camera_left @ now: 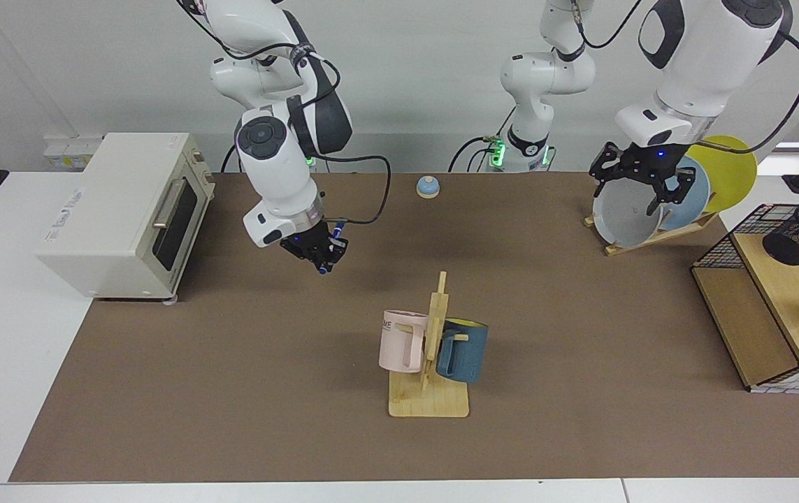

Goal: Put markers into pen holder
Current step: 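Lift the marker with the right gripper while the left gripper approaches, then move the open left gripper to the marker held by the right gripper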

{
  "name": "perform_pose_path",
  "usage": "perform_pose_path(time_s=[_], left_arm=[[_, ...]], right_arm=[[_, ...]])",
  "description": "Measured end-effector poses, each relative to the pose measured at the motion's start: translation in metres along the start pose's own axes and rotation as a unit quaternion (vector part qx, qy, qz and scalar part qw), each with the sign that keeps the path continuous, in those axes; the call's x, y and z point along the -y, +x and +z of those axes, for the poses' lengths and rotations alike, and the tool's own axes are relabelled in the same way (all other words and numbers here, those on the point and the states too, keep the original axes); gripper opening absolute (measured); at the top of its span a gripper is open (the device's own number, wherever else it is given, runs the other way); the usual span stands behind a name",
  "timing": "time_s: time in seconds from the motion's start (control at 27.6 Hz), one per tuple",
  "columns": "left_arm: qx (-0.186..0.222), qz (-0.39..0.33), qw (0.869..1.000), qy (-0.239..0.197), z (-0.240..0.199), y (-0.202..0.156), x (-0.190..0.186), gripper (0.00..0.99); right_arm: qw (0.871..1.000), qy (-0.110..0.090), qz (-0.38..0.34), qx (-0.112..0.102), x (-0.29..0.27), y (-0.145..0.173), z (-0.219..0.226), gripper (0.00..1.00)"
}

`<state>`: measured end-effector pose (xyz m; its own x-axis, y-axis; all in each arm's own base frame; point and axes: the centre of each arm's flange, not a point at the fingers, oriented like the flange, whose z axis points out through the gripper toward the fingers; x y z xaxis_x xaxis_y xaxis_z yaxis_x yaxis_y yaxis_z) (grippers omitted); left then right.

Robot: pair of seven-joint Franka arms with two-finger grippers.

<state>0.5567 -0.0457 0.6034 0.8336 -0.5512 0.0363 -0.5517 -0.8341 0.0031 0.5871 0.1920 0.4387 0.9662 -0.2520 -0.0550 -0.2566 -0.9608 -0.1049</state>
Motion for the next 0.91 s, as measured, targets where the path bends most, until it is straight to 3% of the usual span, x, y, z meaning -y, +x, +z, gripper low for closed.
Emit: perform_pose_path(time_s=[0.33,0.44,0.91], left_arm=[[-0.007,0.154,0.988,-0.001,-0.001,0.006,-0.010,0.991],[-0.017,0.190,0.982,-0.014,0.000,0.009,-0.015,0.991],[-0.076,0.231,0.965,-0.100,0.006,0.016,-0.045,0.991]], right_arm=[[0.997,0.005,0.072,0.000,0.041,-0.026,-0.030,0.17],[0.994,0.019,0.109,-0.002,0.055,-0.032,-0.045,0.17],[0.969,0.043,0.243,-0.001,0.106,-0.066,-0.084,0.17]])
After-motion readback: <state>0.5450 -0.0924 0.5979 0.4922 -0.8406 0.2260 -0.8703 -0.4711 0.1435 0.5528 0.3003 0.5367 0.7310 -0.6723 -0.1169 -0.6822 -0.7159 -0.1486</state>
